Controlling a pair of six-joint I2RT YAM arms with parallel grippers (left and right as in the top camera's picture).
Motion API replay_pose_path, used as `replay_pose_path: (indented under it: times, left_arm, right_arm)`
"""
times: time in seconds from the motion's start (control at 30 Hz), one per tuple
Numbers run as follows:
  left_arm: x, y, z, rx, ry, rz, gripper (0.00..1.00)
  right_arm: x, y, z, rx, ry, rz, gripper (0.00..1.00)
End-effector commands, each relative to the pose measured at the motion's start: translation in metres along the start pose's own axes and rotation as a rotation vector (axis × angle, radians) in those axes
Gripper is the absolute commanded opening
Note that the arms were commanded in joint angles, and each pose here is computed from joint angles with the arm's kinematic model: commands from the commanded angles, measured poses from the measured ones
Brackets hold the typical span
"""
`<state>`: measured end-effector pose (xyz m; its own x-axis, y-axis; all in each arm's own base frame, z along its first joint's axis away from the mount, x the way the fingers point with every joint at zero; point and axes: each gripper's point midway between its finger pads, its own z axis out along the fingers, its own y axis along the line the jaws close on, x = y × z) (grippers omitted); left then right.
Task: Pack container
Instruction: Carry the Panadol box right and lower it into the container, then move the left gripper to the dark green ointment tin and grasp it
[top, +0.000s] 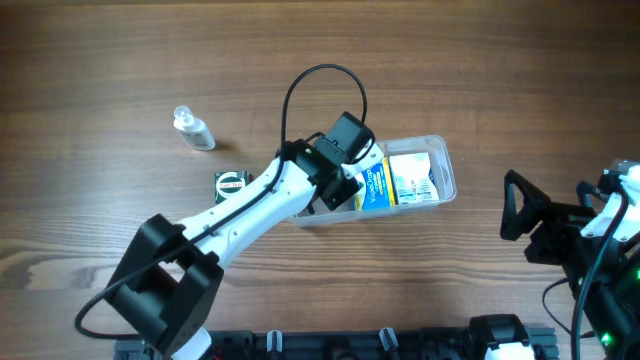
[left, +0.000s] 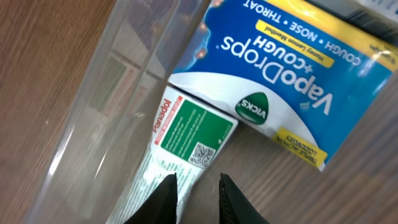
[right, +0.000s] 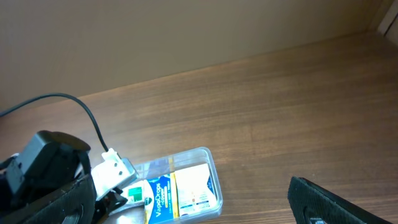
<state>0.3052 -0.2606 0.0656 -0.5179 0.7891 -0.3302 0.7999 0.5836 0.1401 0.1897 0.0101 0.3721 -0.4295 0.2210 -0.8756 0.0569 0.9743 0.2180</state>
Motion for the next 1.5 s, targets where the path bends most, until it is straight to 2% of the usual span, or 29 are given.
replay_pose_path:
  times: [0.0,0.17,0.23,0.3,0.4,0.43,0.5,0.57,0.73,0.83,0.9,1.0,1.1,1.13,1.2,1.27,1.4,1.47]
  left_arm:
    - [0.019,0.001,0.033,0.028,0.075,-0.035,0.2]
    - [0.032,0.005,0.057,0.034,0.126,-0.053,0.24]
    - [0.032,0.009,0.057,0.014,0.13,-0.047,0.18]
    - [0.026,0.023,0.048,-0.053,0.114,-0.045,0.17]
    - [0.003,0.036,0.017,-0.101,0.043,-0.051,0.26]
    - [-0.008,0.039,0.001,-0.112,-0.002,-0.062,0.35]
    - [-0.026,0.045,-0.031,-0.126,-0.097,-0.117,0.44]
    - [-0.033,0.044,-0.055,-0.115,-0.156,-0.146,0.49]
    - [-0.017,0.044,-0.124,-0.111,-0.228,-0.344,0.4]
    - [0.007,0.056,-0.157,-0.142,-0.25,-0.554,0.38]
    - [0.037,0.075,-0.17,-0.231,-0.212,-0.716,0.39]
    - [0.09,0.095,-0.163,-0.334,-0.066,-0.92,0.49]
    - [0.114,0.103,-0.146,-0.359,0.002,-1.038,0.61]
    - [0.122,0.106,-0.135,-0.362,0.02,-1.084,0.71]
    - [0.131,0.11,-0.119,-0.362,0.052,-1.111,0.67]
    - [0.142,0.113,-0.099,-0.371,0.09,-1.131,0.69]
    - [0.155,0.117,-0.064,-0.375,0.16,-1.15,0.82]
    - [0.163,0.119,-0.048,-0.379,0.213,-1.157,0.92]
  right_arm:
    - [-0.001,-0.003,0.002,0.018,0.0,-0.017,1.0]
    - [-0.001,-0.003,0.002,0.018,0.0,-0.017,1.0]
    - [-0.001,-0.003,0.002,0.018,0.0,-0.017,1.0]
    - [-0.001,-0.003,0.002,0.018,0.0,-0.017,1.0]
    - [-0.001,-0.003,0.002,0.018,0.0,-0.017,1.0]
    - [-0.001,-0.003,0.002,0.018,0.0,-0.017,1.0]
    - [-0.001,-0.003,0.002,0.018,0.0,-0.017,1.0]
    - [-0.001,-0.003,0.002,0.018,0.0,-0.017,1.0]
    - [-0.001,-0.003,0.002,0.018,0.0,-0.017,1.0]
    - [-0.001,-0.003,0.002,0.018,0.0,-0.017,1.0]
    - [-0.001,-0.003,0.002,0.018,0.0,-0.017,1.0]
    - [-0.001,-0.003,0.002,0.018,0.0,-0.017,1.0]
    - [-0.001,-0.003,0.002,0.018,0.0,-0.018,1.0]
    - [-0.001,-0.003,0.002,0.018,0.0,-0.017,1.0]
    - [-0.001,-0.003,0.002,0.018,0.0,-0.017,1.0]
    - [-0.001,-0.003,0.002,0.018,0.0,-0.017,1.0]
    - [-0.001,-0.003,0.002,0.018,0.0,-0.017,1.0]
    - [-0.001,-0.003,0.002,0.018,0.0,-0.017,1.0]
